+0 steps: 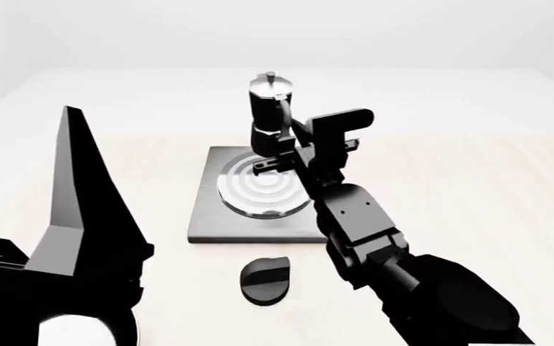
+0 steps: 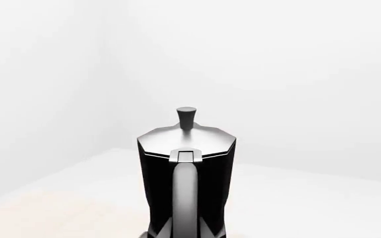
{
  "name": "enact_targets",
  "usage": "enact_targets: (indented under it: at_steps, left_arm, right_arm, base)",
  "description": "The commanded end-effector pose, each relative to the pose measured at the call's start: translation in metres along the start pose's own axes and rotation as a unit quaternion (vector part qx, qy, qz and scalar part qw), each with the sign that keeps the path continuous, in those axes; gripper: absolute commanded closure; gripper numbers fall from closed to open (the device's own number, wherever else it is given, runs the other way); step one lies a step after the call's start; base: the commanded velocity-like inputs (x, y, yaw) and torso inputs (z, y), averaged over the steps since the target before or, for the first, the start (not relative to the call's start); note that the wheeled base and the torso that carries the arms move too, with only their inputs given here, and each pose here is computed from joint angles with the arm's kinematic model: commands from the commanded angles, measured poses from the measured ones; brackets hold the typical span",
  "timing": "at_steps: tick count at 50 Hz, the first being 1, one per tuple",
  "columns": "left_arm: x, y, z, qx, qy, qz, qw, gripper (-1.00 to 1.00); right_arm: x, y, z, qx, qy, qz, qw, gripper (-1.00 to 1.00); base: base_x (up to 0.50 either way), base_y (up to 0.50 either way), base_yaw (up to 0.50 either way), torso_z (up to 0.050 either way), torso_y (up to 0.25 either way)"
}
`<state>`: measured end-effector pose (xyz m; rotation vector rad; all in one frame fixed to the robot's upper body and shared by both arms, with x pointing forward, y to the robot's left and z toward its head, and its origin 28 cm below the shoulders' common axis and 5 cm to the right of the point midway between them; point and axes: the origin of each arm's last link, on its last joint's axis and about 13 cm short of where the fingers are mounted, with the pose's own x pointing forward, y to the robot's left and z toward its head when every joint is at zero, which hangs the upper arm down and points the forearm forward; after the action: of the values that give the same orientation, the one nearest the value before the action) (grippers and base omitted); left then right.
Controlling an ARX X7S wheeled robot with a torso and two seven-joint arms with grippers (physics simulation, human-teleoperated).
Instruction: Turn on the stove and put the moka pot on it.
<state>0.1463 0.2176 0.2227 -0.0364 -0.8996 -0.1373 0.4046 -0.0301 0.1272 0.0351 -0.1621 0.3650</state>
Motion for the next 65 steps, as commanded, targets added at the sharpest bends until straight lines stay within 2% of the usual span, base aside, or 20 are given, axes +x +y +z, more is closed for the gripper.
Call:
enact_targets:
  at_steps: [1, 23, 29, 33, 48, 65]
  left_arm:
    - [-0.001, 0.000, 0.000, 0.004, 0.003, -0.002, 1.000, -1.00]
    - [-0.002, 0.000, -0.001, 0.000, 0.003, -0.003, 1.000, -1.00]
    - [-0.002, 0.001, -0.001, -0.002, 0.000, -0.002, 1.000, -1.00]
    - [-0.002, 0.001, -0.002, -0.003, 0.001, -0.003, 1.000, -1.00]
    - [-0.003, 0.000, -0.003, -0.006, 0.001, -0.003, 1.000, -1.00]
    - [-0.002, 0.000, -0.001, -0.009, 0.001, -0.004, 1.000, -1.00]
  right_arm:
    - [0.005, 0.004, 0.009, -0.005, -0.019, 0.009, 1.000, 1.00]
    - [0.000, 0.004, 0.002, -0.005, -0.027, 0.011, 1.000, 1.00]
    - [0.006, 0.006, 0.015, -0.005, -0.053, 0.015, 0.998, 1.00]
    - [0.003, 0.006, 0.009, -0.006, -0.057, 0.016, 0.998, 1.00]
    - [0.010, 0.006, 0.026, -0.007, -0.110, 0.018, 0.994, 1.00]
    - [0.012, 0.007, 0.031, -0.019, -0.114, 0.019, 0.993, 1.00]
  base:
    - [0.00, 0.00, 0.00, 0.000, 0.000]
    - [0.00, 0.00, 0.00, 0.002, -0.094]
    - [0.00, 0.00, 0.00, 0.007, -0.142]
    - [0.00, 0.00, 0.00, 0.007, -0.133]
    - [0.00, 0.00, 0.00, 0.007, -0.129]
    - [0.00, 0.00, 0.00, 0.007, -0.076]
